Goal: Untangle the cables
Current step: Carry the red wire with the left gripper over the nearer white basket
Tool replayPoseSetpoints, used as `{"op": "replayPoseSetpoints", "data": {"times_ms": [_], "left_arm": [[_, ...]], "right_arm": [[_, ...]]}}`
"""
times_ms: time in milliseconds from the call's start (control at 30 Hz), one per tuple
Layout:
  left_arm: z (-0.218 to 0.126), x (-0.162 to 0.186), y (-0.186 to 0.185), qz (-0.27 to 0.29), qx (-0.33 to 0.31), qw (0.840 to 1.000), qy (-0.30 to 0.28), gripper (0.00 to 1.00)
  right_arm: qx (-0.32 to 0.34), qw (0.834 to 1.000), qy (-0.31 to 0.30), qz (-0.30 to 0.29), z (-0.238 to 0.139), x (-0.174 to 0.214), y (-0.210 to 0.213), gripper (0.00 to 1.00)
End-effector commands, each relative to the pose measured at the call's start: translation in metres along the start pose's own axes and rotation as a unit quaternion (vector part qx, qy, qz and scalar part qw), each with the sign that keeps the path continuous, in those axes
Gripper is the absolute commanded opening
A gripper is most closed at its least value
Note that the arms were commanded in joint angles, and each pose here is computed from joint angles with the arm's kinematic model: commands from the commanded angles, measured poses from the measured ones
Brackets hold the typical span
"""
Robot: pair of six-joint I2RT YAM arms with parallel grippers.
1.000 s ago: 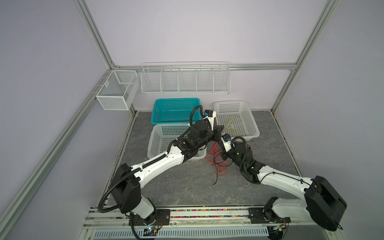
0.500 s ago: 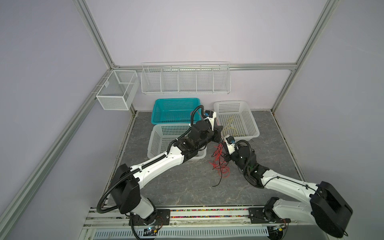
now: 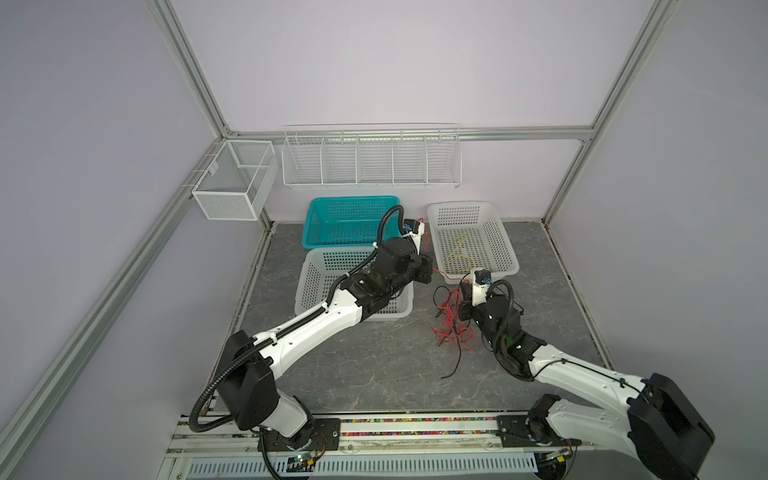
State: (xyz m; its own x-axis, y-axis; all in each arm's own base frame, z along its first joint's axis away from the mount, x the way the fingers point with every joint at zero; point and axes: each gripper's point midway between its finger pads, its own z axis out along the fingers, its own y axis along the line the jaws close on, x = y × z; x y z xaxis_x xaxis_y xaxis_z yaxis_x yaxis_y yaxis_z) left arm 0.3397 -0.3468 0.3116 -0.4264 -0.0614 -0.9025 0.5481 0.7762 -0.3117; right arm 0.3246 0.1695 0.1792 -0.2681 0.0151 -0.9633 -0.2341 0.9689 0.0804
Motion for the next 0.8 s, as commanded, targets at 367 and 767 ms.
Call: {"op": "replayPoseSetpoints", "data": {"times_ms": [367,767], "left_arm": [[-0.101,-0.095,0.091,0.004,-0.177,0.972,-0.155,0.00],[-0.119,-0.083,0.129,0.001,-0.233,0.964,-0.129,0.00]], "right_arm": [[0.190,0.972,0.140,-0.019,-0.009,0.071,-0.084,0.06],[-0.060,0.987,0.144,-0.026,0.000,0.026,-0.001,0.07]]}}
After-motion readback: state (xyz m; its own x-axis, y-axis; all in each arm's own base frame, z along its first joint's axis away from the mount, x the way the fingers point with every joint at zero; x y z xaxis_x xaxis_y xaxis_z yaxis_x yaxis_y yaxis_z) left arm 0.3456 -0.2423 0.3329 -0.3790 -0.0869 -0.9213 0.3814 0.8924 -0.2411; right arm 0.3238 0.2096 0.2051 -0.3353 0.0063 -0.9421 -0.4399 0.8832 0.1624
